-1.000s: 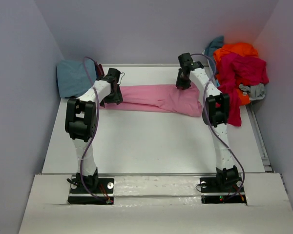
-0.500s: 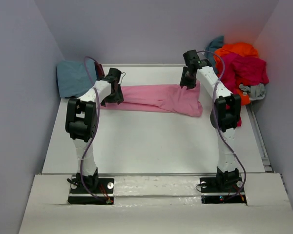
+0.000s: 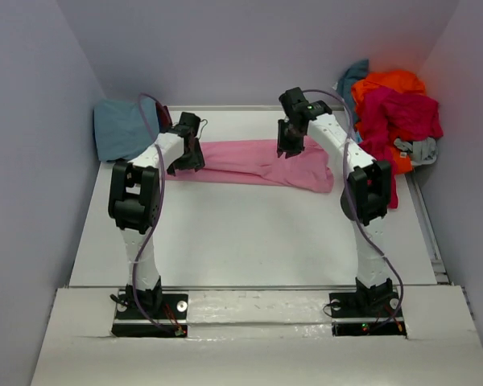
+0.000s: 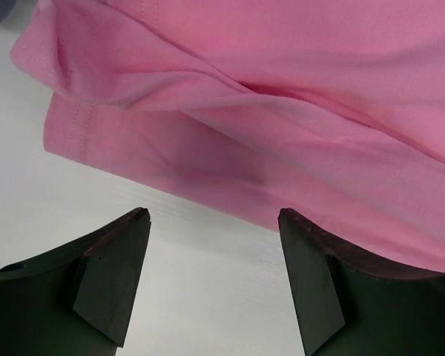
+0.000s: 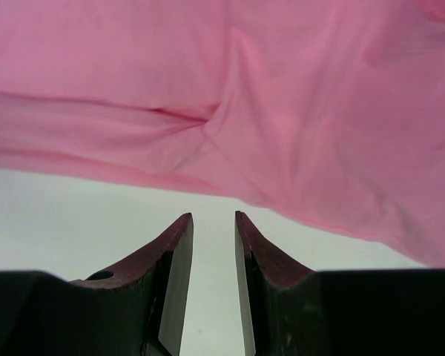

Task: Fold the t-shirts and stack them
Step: Fold the tshirt

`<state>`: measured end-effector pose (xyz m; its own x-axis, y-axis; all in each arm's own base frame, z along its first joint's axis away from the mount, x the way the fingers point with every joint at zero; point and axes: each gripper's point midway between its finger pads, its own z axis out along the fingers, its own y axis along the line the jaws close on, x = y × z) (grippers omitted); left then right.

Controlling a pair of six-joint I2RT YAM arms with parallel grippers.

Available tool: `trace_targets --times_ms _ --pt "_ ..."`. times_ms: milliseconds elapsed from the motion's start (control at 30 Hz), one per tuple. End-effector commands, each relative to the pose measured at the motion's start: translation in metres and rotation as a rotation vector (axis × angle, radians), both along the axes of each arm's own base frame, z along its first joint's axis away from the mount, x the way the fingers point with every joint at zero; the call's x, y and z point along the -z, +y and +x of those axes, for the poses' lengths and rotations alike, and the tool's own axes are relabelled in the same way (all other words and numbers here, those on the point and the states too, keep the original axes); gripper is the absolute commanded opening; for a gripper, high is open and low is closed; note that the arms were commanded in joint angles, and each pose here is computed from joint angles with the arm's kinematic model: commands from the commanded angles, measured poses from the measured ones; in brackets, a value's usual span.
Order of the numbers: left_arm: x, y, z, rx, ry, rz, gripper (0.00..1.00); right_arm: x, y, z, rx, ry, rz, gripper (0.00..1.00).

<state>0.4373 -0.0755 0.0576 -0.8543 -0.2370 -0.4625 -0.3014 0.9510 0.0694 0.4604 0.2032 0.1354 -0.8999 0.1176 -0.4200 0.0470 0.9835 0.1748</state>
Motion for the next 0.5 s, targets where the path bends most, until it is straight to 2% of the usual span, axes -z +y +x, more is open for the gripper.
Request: trace_targets --times_ms 0,300,467 --pt "-0.006 -0.007 0.013 -0.024 -0.041 -0.027 0.82 0.009 0.034 -0.021 -0.083 0.062 0.061 0.35" --pt "0.006 0.013 0.014 -0.092 -0.018 -0.093 0.82 0.011 0.061 -0.032 -0.159 0.089 0.086 0.34" --pt "-0.007 0.026 0.022 -0.113 -0.063 -0.083 0.82 0.020 0.076 -0.045 -0.211 0.117 0.081 0.34"
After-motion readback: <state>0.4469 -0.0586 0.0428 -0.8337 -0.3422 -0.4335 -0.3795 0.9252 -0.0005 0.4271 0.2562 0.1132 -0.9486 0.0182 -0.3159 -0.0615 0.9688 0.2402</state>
